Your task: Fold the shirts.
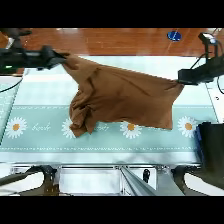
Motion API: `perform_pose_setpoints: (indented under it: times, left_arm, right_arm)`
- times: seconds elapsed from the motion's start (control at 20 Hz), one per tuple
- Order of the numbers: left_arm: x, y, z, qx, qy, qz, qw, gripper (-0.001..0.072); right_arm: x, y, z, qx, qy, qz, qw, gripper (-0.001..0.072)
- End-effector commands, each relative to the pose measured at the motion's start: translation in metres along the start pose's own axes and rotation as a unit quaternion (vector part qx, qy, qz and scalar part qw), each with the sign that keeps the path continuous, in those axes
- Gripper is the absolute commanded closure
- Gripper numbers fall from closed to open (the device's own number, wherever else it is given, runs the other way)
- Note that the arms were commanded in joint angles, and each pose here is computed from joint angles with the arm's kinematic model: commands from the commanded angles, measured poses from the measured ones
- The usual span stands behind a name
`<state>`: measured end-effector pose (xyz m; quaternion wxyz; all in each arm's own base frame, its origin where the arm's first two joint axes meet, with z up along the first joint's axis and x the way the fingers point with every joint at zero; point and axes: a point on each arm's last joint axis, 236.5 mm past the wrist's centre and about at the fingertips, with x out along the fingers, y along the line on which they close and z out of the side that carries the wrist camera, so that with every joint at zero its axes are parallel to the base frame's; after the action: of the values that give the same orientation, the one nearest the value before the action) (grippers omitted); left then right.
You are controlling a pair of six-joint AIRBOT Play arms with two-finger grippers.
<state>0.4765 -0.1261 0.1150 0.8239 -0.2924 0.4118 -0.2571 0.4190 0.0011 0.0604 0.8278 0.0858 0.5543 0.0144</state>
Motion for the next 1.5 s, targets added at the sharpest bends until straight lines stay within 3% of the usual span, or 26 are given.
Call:
perform_pose_setpoints:
  times: [0.0,0.2,0.25,0.3,0.35,0.55,0.75,0.9,1.0,1.15,1.45]
  left_arm:
    - [0.071,0.026,0.003,-0.061,0.031,-0.036,0.997,0.0688]
    - [0.108,0.014,0.005,-0.107,0.039,-0.09,0.989,0.068]
    - [0.112,0.012,0.0,-0.107,0.046,-0.092,0.989,0.0557]
    - [0.113,0.009,-0.005,-0.105,0.056,-0.096,0.988,0.0271]
    - [0.111,0.004,-0.011,-0.105,0.07,-0.103,0.987,0.0198]
    - [0.06,0.019,-0.014,-0.134,0.124,-0.105,0.978,0.0199]
    - [-0.025,0.098,-0.06,-0.096,0.198,0.076,0.973,0.0199]
    - [-0.059,0.123,-0.111,-0.127,0.158,0.126,0.971,0.0199]
    - [-0.064,0.131,-0.167,-0.201,0.137,0.119,0.963,0.0199]
    - [-0.052,0.111,-0.22,-0.295,0.125,0.027,0.947,0.02]
    - [-0.035,0.126,-0.243,-0.344,0.091,0.027,0.934,0.0201]
  right_arm:
    - [0.048,-0.018,0.062,0.124,-0.054,0.076,0.988,0.0691]
    - [0.06,-0.019,0.097,0.196,-0.09,0.143,0.966,0.069]
    - [0.066,-0.016,0.094,0.197,-0.081,0.15,0.965,0.063]
    - [0.071,-0.013,0.09,0.198,-0.07,0.156,0.965,0.041]
    - [0.072,-0.009,0.087,0.186,-0.063,0.163,0.967,0.0299]
    - [0.047,-0.033,0.06,0.168,-0.023,0.151,0.974,0.0297]
    - [0.0,-0.099,0.002,0.143,0.007,0.041,0.989,0.0297]
    - [-0.005,-0.116,-0.049,0.215,-0.026,0.021,0.976,0.0298]
    - [0.006,-0.093,-0.089,0.258,-0.031,0.065,0.963,0.0297]
    - [0.013,-0.035,-0.12,0.259,-0.03,0.16,0.952,0.0297]
    - [0.005,0.013,-0.137,0.217,-0.024,0.205,0.954,0.0298]
